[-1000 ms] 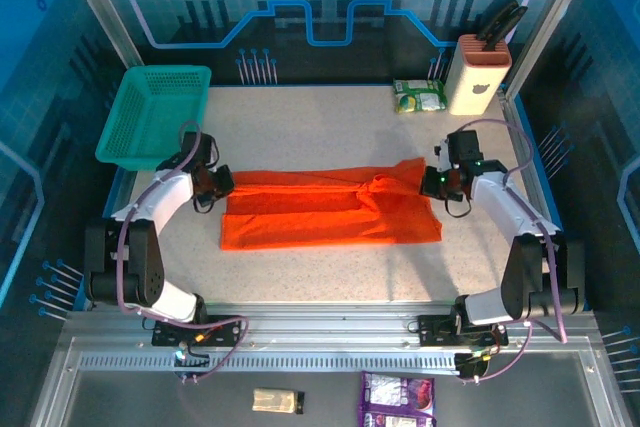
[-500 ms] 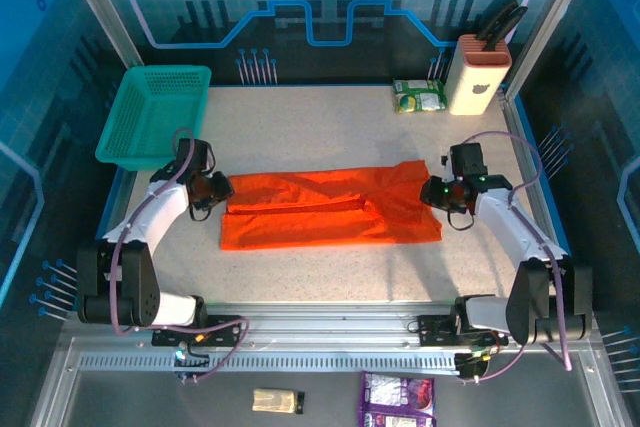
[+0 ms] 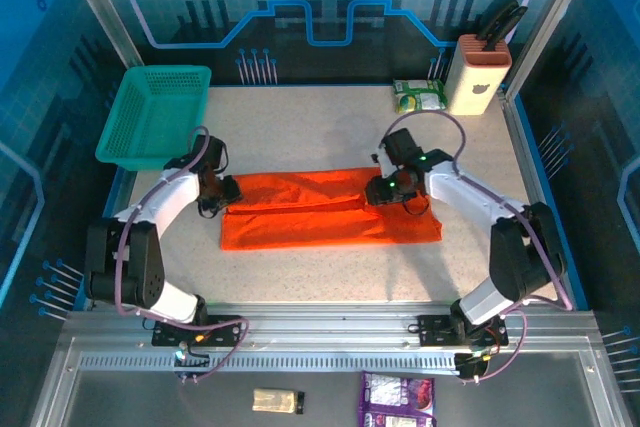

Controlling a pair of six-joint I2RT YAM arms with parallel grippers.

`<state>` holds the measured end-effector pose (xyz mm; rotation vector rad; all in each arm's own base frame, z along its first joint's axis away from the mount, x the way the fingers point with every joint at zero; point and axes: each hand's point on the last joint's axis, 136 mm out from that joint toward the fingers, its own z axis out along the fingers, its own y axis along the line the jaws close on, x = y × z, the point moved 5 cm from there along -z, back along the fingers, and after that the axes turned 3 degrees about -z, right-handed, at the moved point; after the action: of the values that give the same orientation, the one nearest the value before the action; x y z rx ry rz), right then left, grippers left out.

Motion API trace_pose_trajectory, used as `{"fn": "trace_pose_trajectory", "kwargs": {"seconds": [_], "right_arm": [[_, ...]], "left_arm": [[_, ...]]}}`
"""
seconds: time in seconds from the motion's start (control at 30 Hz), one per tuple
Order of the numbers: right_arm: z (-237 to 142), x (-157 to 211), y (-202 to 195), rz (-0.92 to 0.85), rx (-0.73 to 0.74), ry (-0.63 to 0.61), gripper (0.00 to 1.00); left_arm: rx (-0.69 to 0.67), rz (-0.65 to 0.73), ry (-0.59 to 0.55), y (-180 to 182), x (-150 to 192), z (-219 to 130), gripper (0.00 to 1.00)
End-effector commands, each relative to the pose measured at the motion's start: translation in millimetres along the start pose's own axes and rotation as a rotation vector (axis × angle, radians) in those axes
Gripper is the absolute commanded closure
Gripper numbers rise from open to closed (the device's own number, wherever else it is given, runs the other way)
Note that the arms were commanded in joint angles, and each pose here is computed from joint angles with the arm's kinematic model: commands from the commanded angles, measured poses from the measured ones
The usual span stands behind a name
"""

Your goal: Fold the inside-out t-shirt

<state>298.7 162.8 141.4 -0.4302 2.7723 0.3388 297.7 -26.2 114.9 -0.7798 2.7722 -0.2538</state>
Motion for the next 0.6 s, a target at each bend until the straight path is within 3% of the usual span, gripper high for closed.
{"fn": "trace_pose_trajectory", "kwargs": {"seconds": [0.0, 0.23, 0.57], "right_arm": [[9.9, 7.0, 11.3, -0.088, 0.074, 0.080, 0.54], [33.9, 9.8, 29.0, -0.199, 0.183, 0.164, 0.54], [60.2, 9.8, 24.4, -0.239, 0.312, 0.217, 0.61]], "left_arm": [[-0.080, -0.025, 0.060, 15.2, 11.0, 11.6, 0.64], [-0.080, -0.040, 0.082, 16.3, 11.2, 24.3, 0.63], [-0.087, -0.041, 0.080, 15.8, 2.2, 34.7, 0.72]]}}
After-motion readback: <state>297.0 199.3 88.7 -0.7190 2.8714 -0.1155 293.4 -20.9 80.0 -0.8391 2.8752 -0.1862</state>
